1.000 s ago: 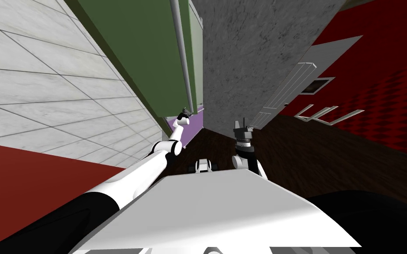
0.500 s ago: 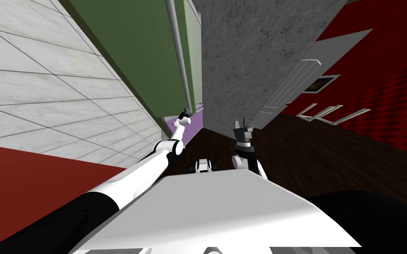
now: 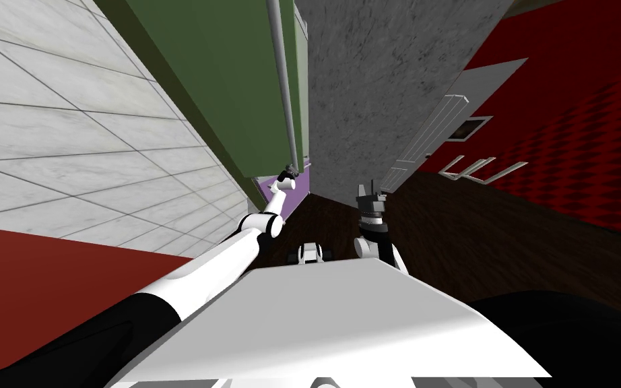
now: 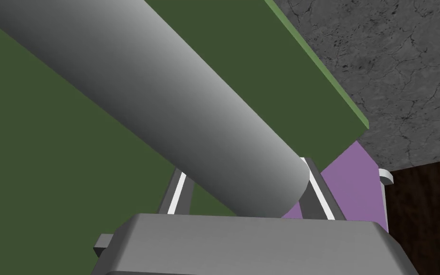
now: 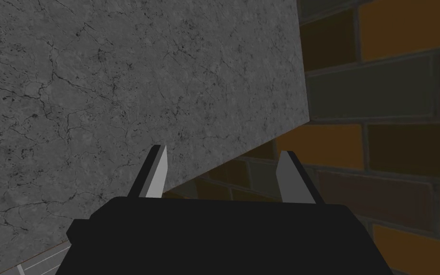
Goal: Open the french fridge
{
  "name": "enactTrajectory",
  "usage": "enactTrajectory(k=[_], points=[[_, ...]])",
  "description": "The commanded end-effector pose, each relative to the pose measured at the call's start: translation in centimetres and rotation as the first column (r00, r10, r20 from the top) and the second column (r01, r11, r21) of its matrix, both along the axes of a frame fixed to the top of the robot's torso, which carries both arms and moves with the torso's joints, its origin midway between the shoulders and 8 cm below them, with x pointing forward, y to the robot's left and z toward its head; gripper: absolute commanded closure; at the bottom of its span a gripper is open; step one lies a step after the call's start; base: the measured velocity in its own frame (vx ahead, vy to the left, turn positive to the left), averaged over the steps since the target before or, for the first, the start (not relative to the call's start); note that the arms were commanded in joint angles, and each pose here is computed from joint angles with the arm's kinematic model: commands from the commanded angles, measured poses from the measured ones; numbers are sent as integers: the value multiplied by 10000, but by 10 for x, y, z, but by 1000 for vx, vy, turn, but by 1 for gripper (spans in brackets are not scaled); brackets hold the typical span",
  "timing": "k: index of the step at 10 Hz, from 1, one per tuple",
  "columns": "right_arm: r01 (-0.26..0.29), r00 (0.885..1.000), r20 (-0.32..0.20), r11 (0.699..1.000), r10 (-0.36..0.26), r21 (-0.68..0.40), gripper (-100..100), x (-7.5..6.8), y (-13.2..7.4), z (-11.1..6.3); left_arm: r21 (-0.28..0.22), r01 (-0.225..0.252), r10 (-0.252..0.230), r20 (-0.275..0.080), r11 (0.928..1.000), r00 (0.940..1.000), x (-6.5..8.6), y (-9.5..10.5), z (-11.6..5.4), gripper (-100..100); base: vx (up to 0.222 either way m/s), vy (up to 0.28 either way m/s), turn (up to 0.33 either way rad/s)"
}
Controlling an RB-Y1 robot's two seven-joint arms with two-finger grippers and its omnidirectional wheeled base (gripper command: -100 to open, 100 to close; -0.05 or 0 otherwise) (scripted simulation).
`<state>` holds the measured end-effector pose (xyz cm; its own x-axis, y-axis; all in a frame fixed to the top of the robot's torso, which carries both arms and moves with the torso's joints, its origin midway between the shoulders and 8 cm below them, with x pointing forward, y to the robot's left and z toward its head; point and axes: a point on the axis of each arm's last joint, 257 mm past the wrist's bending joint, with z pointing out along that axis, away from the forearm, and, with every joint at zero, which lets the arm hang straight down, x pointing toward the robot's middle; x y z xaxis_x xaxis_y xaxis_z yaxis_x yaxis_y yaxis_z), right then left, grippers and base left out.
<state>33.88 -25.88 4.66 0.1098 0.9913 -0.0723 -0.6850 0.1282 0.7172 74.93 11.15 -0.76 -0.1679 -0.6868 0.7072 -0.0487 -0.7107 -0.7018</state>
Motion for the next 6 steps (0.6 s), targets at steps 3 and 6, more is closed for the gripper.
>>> enactTrajectory(k=[3, 6], points=[[0, 10000, -2, 10000, 0, 3, 0, 0, 0, 0, 23, 648, -648, -151, 9979, 9978, -8, -43, -7, 100, -91, 169, -102], [1, 10000, -1, 10000, -1, 0, 0, 0, 0, 0, 23, 1118, -1118, -68, 9937, 9937, -16, -75, -2, 100, -78, 231, -121]])
